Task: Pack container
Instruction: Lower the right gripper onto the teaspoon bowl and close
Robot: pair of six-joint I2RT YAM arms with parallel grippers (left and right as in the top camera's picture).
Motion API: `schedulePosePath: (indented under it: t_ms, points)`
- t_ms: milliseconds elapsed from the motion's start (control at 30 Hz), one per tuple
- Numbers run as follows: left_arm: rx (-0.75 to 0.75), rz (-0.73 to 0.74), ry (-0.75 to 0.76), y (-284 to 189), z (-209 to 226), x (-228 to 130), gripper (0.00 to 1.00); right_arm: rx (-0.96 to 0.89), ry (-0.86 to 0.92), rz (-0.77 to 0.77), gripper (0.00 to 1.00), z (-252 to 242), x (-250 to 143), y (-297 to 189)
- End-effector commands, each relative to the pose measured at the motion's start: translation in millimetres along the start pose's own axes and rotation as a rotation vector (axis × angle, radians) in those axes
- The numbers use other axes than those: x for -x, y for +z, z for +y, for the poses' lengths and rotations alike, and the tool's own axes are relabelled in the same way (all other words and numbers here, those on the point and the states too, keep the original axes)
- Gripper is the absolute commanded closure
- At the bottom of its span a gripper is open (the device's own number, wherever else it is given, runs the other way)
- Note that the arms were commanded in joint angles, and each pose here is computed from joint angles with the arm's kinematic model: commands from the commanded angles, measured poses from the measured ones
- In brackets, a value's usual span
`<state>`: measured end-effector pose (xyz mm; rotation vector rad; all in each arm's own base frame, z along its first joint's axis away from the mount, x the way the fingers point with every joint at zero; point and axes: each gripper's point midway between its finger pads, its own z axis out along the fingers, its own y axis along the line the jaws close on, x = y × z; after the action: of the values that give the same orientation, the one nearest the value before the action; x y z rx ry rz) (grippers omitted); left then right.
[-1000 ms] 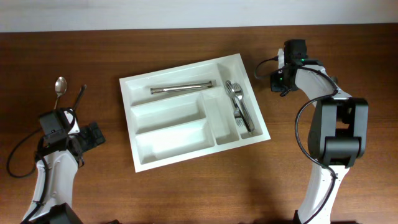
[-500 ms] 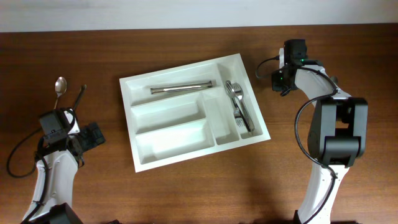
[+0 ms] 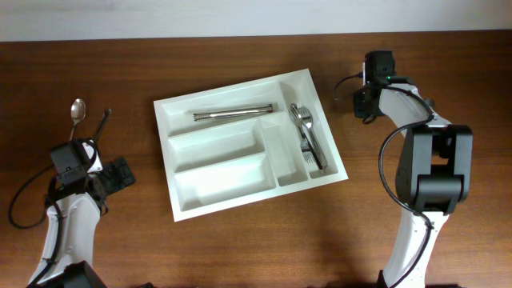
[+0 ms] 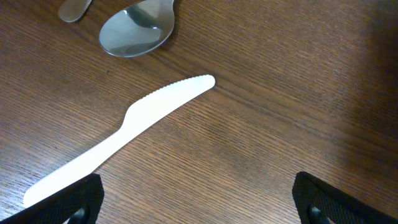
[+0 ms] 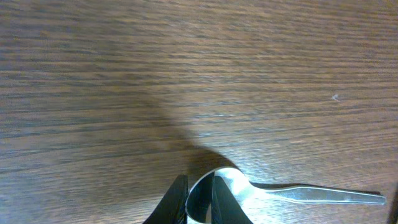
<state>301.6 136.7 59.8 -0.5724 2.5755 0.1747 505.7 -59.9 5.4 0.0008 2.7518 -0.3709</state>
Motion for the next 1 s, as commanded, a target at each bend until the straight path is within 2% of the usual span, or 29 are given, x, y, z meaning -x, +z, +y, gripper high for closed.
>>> schedulePosePath:
  t_ms: [0, 367, 433, 967]
  points:
    - [0.005, -0.012, 0.008, -2, 2, 7, 0.01, -0.033, -0.007, 0.046, 0.89, -1, -13, 13]
    - [0.005, -0.012, 0.008, -2, 2, 7, 0.01, -0.145, -0.013, 0.059, 0.87, -19, -16, 11]
    - [0.005, -0.012, 0.008, -2, 2, 7, 0.01, -0.173, -0.013, 0.061, 0.73, -24, -16, 10]
    - [0.005, -0.012, 0.008, -2, 2, 7, 0.01, -0.231, -0.062, 0.057, 0.78, -34, -13, 8]
